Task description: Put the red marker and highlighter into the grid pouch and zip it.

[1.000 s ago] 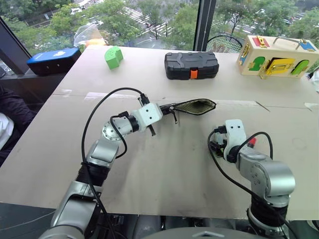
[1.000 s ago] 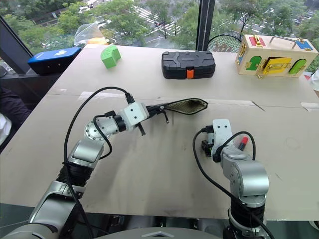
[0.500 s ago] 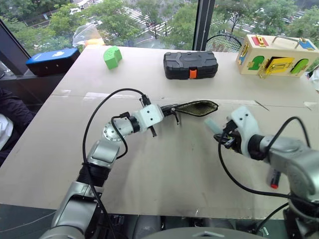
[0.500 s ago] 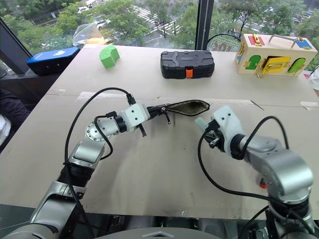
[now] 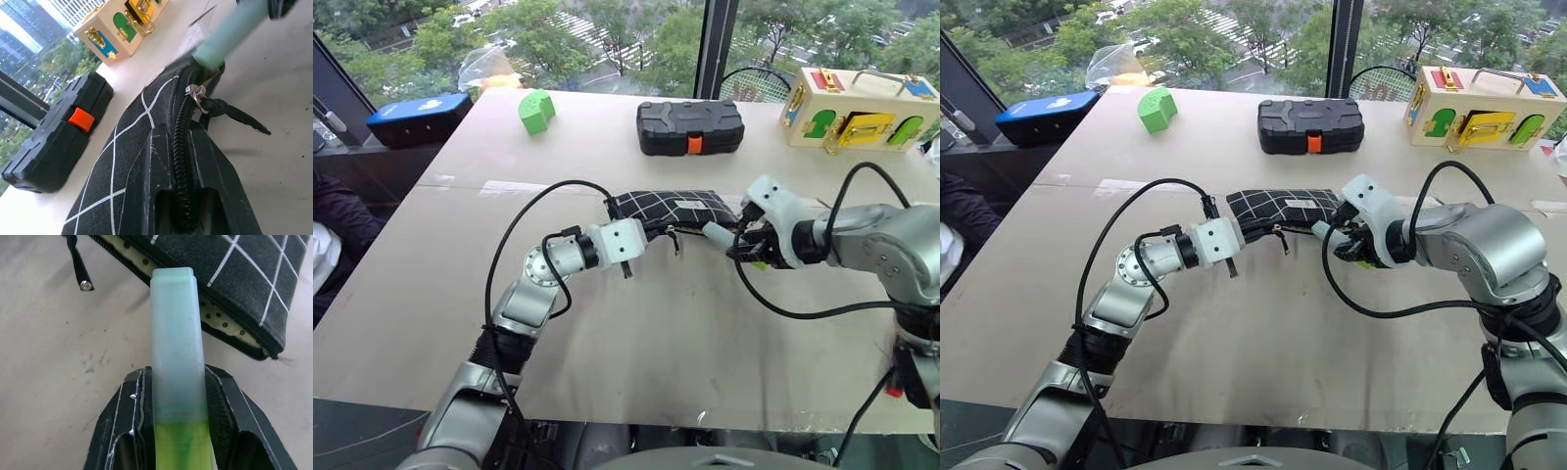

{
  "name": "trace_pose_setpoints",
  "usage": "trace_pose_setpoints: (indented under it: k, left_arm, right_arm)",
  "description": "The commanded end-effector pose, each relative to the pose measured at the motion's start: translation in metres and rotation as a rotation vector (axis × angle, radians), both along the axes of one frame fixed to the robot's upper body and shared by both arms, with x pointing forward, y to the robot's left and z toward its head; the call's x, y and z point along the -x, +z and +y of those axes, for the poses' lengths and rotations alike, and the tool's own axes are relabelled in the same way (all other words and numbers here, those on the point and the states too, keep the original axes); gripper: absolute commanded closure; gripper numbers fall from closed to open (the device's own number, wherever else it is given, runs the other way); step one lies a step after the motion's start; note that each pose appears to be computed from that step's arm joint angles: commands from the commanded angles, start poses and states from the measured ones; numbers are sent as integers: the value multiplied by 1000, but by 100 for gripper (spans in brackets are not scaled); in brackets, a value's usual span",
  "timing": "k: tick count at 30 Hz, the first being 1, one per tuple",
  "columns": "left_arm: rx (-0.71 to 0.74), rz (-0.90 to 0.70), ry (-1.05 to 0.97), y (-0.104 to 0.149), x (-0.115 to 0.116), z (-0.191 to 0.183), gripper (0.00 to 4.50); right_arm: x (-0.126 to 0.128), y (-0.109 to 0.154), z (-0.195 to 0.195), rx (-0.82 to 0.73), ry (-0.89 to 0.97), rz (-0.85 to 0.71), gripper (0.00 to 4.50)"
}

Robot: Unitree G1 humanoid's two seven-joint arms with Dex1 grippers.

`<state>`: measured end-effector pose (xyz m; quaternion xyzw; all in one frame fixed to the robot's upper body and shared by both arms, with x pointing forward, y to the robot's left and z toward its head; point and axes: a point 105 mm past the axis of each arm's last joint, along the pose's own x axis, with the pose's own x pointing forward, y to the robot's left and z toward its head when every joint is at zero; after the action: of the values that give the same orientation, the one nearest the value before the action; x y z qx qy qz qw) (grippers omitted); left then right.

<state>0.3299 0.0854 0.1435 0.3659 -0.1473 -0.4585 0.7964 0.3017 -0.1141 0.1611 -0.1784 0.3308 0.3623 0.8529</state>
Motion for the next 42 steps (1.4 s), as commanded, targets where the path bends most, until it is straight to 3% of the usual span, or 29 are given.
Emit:
trace_pose_setpoints:
  k: [1,13,31,42]
  left_arm:
    - [63,-27,1,16,4,-4,450]
    - [63,-14,12,16,4,-3,450]
    - [62,4,50,15,-5,4,450]
    - [55,-26,-75,15,14,-12,450]
  right_arm:
    - [0,19,4,16,72,-63,372]
    - [1,20,-10,27,44,-61,372]
    - [22,24,-15,-19,75,-54,372]
    - [6,15,-17,-42,0,-35,372]
